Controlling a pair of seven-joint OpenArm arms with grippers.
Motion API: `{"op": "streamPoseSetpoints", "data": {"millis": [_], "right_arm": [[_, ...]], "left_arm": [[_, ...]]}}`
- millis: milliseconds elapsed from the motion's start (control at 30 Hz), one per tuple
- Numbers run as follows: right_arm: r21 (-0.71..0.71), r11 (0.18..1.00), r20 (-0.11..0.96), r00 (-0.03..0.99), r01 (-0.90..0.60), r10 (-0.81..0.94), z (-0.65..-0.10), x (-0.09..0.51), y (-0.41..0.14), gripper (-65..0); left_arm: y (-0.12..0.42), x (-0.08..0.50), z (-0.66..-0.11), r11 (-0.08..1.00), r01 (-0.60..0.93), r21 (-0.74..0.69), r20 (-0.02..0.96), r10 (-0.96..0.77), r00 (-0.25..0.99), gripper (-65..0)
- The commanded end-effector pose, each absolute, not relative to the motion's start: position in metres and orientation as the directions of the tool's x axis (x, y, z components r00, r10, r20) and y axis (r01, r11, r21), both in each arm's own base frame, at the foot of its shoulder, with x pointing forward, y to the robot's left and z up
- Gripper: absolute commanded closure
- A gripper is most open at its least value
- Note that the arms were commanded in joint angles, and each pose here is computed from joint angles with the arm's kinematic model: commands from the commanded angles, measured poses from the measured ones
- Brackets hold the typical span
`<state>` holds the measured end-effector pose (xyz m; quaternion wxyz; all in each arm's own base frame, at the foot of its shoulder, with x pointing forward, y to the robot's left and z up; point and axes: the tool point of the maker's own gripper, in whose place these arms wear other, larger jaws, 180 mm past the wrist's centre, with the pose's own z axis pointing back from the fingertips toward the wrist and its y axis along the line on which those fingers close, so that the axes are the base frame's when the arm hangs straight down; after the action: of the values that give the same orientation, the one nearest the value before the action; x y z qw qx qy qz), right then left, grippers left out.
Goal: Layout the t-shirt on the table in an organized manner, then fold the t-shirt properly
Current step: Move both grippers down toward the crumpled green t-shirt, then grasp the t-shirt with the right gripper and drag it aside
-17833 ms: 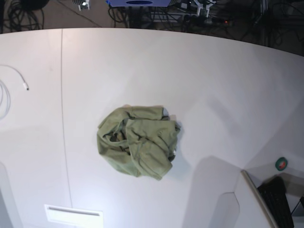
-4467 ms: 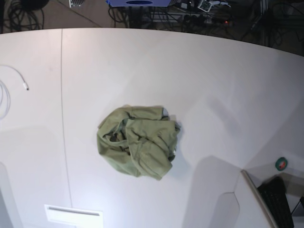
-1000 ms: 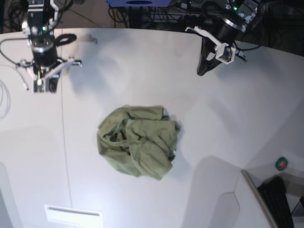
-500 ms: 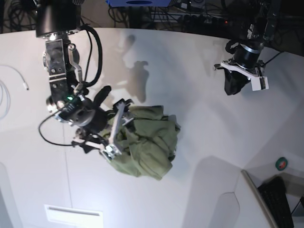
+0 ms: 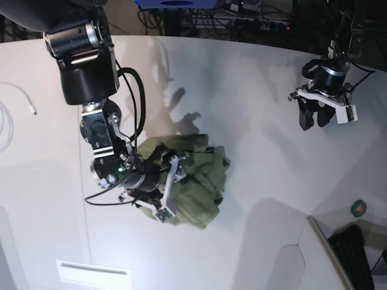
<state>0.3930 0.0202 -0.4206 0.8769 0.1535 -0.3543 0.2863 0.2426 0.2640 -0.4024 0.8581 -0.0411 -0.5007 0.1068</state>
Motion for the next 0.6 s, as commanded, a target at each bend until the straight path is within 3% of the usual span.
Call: {"op": "streamPoseSetpoints", "data": {"millis": [0,67,167,200,267,300,433,567], "right_arm": [[0.060,0.788,0.756,0.543,-0.613,0.365,-0.400,0.413,0.028,-37.8],[0.068,0.788,0.748,0.554,-0.612,0.365,-0.404,0.416,0.028,-37.8],[0.071,0.788,0.751,0.552,-0.612,0.361,-0.404,0.417,0.028,-35.0],[0.071,0.788,0.750,0.553,-0.612,0.362,-0.405,0.417,0.028,-28.2],[0.072,0.785,0.746,0.555,-0.616,0.368,-0.406,0.414,0.029,-7.4],[0.073,0.783,0.742,0.558,-0.618,0.371,-0.408,0.413,0.029,0.0],[0.050,0.785,0.739,0.551,-0.617,0.387,-0.403,0.394,0.023,0.0],[-0.098,0.794,0.801,0.425,-0.600,0.420,-0.345,0.375,-0.004,0.0]], "left_arm": [[0.268,0.246,-0.396,0.977,-0.134,-0.167,0.860,0.211,0.466,-35.9],[0.267,0.249,-0.397,0.977,-0.130,-0.169,0.851,0.212,0.481,-41.0],[0.265,0.251,-0.399,0.977,-0.128,-0.171,0.841,0.212,0.498,-41.1],[0.266,0.252,-0.398,0.977,-0.127,-0.171,0.842,0.212,0.495,-41.1],[0.265,0.255,-0.396,0.977,-0.125,-0.173,0.848,0.212,0.487,-41.1],[0.265,0.260,-0.393,0.977,-0.123,-0.175,0.852,0.212,0.479,-41.1],[0.271,0.265,-0.397,0.976,-0.139,-0.170,0.850,0.216,0.481,-41.1],[0.275,0.274,-0.402,0.975,-0.148,-0.167,0.848,0.218,0.483,-41.1]]}}
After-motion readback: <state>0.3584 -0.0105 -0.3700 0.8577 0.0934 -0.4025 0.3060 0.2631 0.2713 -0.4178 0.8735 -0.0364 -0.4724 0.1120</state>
